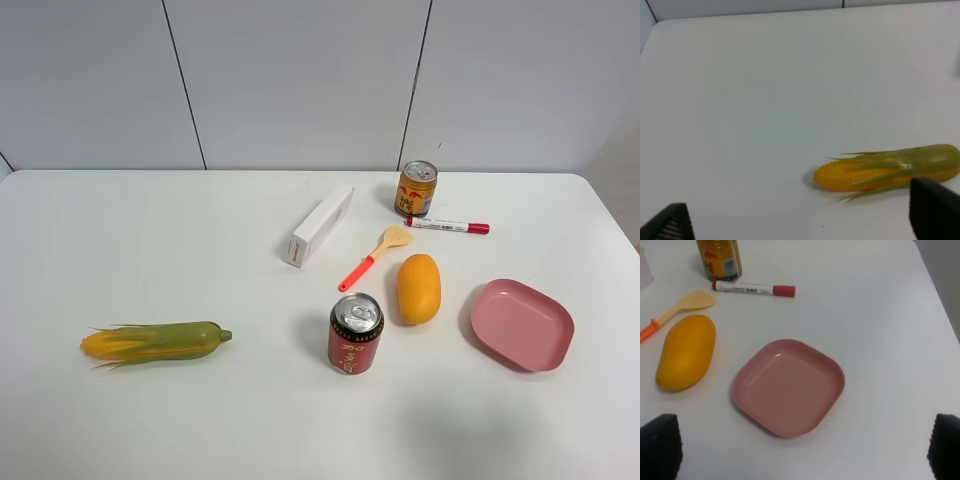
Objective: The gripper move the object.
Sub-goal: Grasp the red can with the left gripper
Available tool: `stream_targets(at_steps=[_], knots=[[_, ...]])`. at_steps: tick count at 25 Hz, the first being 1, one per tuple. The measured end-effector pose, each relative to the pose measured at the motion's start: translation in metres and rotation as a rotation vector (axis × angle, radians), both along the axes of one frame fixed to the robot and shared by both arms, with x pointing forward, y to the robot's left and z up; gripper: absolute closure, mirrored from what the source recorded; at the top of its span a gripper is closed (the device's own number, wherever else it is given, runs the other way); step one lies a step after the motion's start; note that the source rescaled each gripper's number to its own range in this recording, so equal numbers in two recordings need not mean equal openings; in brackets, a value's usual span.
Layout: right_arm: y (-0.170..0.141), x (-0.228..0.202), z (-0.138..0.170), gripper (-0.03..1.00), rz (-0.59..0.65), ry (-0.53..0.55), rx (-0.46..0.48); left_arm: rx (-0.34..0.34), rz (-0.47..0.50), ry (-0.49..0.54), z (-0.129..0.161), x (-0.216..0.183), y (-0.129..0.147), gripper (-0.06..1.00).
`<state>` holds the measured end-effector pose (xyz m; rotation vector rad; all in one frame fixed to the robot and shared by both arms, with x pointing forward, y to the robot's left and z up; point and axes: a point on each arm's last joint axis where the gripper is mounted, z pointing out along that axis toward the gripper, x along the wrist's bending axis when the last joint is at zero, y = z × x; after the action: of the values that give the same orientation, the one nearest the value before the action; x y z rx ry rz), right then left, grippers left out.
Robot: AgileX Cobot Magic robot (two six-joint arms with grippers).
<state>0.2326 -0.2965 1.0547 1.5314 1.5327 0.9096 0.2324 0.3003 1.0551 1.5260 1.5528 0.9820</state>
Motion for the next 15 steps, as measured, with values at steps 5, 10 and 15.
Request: stream_targets(at_steps=[5, 10, 15], knots=[[0.0, 0.0, 0.0, -0.03, 0.0, 0.0, 0.0, 0.0, 0.0, 0.0, 0.0, 0.0, 0.0, 0.12], [0.0, 0.0, 0.0, -0.03, 0.0, 0.0, 0.0, -0.003, -0.001, 0.031, 0.006, 0.006, 0.0, 0.12], [0.0, 0.0, 0.0, -0.03, 0.0, 0.0, 0.0, -0.045, -0.028, 0.063, 0.033, 0.025, -0.003, 0.12]])
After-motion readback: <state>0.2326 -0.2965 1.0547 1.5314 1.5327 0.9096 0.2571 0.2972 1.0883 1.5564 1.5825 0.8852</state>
